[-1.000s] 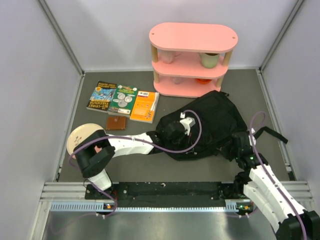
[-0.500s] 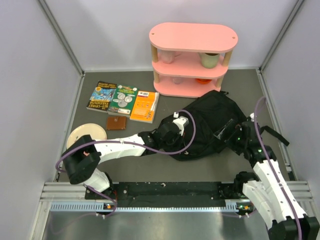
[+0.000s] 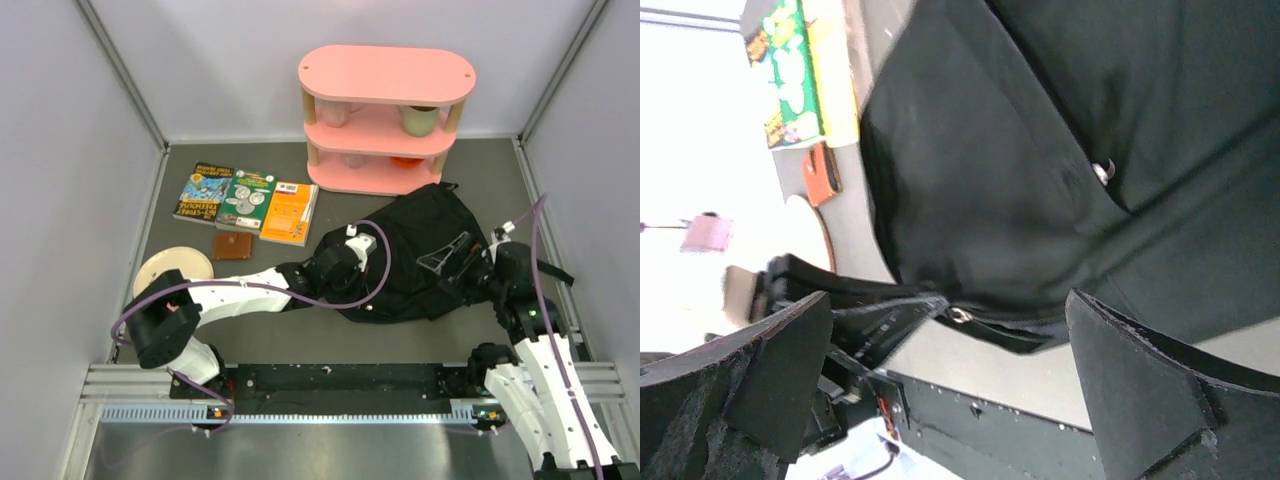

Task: Pack the student bag
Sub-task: Unzip the student bag at the center of the board.

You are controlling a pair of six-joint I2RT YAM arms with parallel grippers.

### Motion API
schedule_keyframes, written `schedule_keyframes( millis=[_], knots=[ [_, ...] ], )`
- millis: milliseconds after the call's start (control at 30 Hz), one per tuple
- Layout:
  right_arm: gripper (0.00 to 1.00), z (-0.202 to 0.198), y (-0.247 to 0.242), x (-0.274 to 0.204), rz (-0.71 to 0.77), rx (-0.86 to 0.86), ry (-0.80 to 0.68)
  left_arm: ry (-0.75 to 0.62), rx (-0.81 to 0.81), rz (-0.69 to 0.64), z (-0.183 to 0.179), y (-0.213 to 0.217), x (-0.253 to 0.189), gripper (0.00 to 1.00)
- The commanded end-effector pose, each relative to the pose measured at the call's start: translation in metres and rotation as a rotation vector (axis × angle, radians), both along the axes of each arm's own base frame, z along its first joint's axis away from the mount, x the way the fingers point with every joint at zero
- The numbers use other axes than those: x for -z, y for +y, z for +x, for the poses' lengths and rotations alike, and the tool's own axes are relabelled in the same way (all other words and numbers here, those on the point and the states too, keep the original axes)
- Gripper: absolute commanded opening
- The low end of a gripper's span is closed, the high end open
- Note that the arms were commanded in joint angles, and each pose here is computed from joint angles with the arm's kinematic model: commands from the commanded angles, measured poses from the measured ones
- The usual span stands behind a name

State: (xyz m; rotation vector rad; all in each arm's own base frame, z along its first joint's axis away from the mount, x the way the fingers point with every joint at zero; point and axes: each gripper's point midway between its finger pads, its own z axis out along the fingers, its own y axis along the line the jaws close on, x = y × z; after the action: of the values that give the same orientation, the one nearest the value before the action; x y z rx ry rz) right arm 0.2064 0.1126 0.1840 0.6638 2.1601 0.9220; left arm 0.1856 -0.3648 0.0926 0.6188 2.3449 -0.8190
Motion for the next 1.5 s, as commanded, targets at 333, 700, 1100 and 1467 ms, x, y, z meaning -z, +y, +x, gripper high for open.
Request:
schedule_keyframes(
  millis=[333, 700, 1100, 1467],
  knots=[
    [0.98, -0.018, 0.014, 0.032, 0.248, 0.093, 0.160, 0.008, -0.056, -0.059, 0.018, -0.023, -0.037, 0.00],
    [0.96, -0.035, 0.021, 0.058, 0.233, -0.005, 0.127, -0.004, -0.022, -0.088, 0.013, -0.024, -0.030, 0.00],
    [0.95, -0.059, 0.029, 0.050, 0.347, -0.014, 0.171, -0.041, -0.058, -0.153, 0.016, -0.022, -0.030, 0.00],
    [0.86, -0.062, 0.017, 0.072, 0.330, 0.085, 0.168, -0.055, -0.072, -0.205, 0.015, -0.021, -0.041, 0.00]
  ],
)
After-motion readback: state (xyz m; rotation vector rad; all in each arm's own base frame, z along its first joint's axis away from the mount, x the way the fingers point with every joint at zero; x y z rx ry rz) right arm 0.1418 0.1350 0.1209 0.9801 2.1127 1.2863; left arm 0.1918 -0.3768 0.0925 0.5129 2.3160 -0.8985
